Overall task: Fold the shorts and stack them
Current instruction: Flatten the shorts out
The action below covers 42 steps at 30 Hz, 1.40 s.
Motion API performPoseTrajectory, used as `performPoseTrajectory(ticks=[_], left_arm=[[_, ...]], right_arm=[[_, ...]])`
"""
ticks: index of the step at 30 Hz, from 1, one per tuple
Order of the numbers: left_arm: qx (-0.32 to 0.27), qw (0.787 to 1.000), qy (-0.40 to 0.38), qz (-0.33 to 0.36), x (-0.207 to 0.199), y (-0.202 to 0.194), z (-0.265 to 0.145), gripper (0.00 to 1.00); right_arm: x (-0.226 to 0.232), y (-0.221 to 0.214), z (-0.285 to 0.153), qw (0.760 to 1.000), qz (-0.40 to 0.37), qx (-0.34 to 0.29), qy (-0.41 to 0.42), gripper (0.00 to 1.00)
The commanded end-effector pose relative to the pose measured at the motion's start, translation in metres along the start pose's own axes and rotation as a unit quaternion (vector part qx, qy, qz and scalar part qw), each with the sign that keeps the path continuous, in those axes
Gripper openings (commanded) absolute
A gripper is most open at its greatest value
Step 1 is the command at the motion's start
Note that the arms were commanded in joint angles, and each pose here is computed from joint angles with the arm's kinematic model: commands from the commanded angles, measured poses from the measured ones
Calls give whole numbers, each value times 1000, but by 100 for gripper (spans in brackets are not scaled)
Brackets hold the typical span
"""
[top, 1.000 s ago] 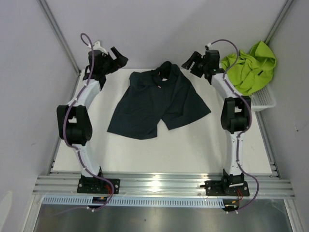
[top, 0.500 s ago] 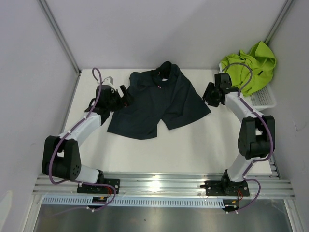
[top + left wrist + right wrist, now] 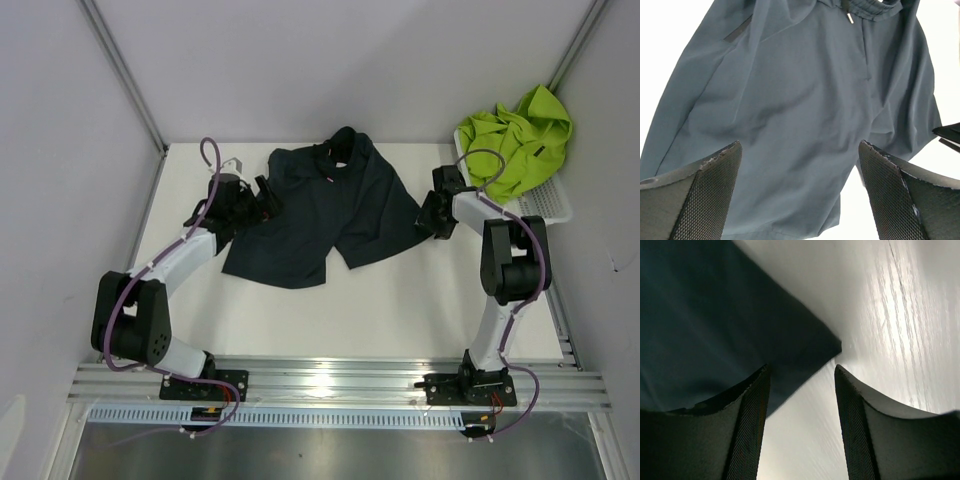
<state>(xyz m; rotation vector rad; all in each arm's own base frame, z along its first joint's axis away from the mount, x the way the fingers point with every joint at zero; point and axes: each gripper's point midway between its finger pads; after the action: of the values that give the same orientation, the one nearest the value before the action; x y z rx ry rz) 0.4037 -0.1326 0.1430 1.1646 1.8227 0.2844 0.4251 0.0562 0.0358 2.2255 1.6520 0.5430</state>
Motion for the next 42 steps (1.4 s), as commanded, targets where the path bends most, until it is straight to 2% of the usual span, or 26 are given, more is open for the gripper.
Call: performPoseTrajectory(ticks=[1,6,8,9,11,12,14,16,18,19,21,25,26,27,28,29,31,34,36,38,39,40,41,42], left_arm=[[-29,1000,8,-4,1,10,-5,99],[-42,999,8,-6,0,16,-9,99],[-44,999,7,-6,-1,16,-10,99],[-45,999,5,-8,-2,17,-10,99],[-43,999,5,-8,-1,15,-10,99],[-44,999,2,-9,-3,15,-11,99],[-47,999,3,-10,2,11,-14,99],[-51,999,0,-12,4,8,-16,99],[-60,998,-9,-8,1,11,-15,99],[-63,998,-13,-6,-3,16,-15,99],[-62,998,2,5,-2,13,-8,99],[-53,997,-28,53,-39,18,8,99],[-70,992,-55,84,-70,40,7,99],[-35,992,-49,107,-72,20,24,99],[-18,988,-75,133,-86,14,29,98],[-35,976,-120,179,-121,32,28,97],[8,960,-163,227,-141,4,43,96],[22,924,-217,312,-179,-7,56,96],[28,896,-230,379,-192,-19,63,97],[65,865,-228,443,-191,-45,84,97],[33,855,-240,459,-222,-22,81,97],[92,844,-227,478,-197,-52,105,97],[109,841,-221,481,-193,-58,114,97],[73,836,-239,488,-227,-29,109,97]], right_arm=[[-1,27,5,1000,4,-21,-21,56],[-5,21,30,998,-33,21,-50,53],[-8,15,33,997,-45,33,-54,40],[-9,13,31,997,-46,35,-55,24],[-15,1,29,996,-49,46,-61,2],[-20,2,19,996,-49,36,-71,0],[-35,-26,11,993,-53,55,-86,0],[-41,-30,-15,995,-50,32,-85,0],[-53,-65,-28,991,-67,59,-99,0],[-58,-65,-44,990,-70,44,-110,0],[-55,-90,-58,988,-82,52,-119,0],[-34,-122,-84,987,-102,56,-107,0],[-32,-130,-89,986,-108,61,-107,0],[-25,-140,-92,985,-122,66,-102,0],[-22,-144,-94,984,-128,67,-102,0],[-20,-148,-95,984,-128,69,-104,0],[-14,-156,-96,983,-138,72,-100,0],[-12,-160,-96,983,-138,72,-99,0],[-10,-161,-97,984,-136,71,-90,0],[-6,-163,-96,986,-132,71,-76,0],[-3,-164,-96,986,-132,73,-68,0],[-1,-166,-96,986,-133,74,-63,0],[1,-165,-96,987,-133,73,-60,0],[3,-166,-96,987,-135,74,-56,0]])
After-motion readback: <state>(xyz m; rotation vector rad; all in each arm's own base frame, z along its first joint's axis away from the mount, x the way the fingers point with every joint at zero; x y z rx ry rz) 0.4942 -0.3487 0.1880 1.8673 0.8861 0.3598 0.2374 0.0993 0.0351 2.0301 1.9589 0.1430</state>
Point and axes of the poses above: each gripper's point midway between its finger pads, its own z axis out along the fingers, its own x axis along the line the jaws close on, y = z × x, and after that the axes turned 8 degrees about -z, right-handed
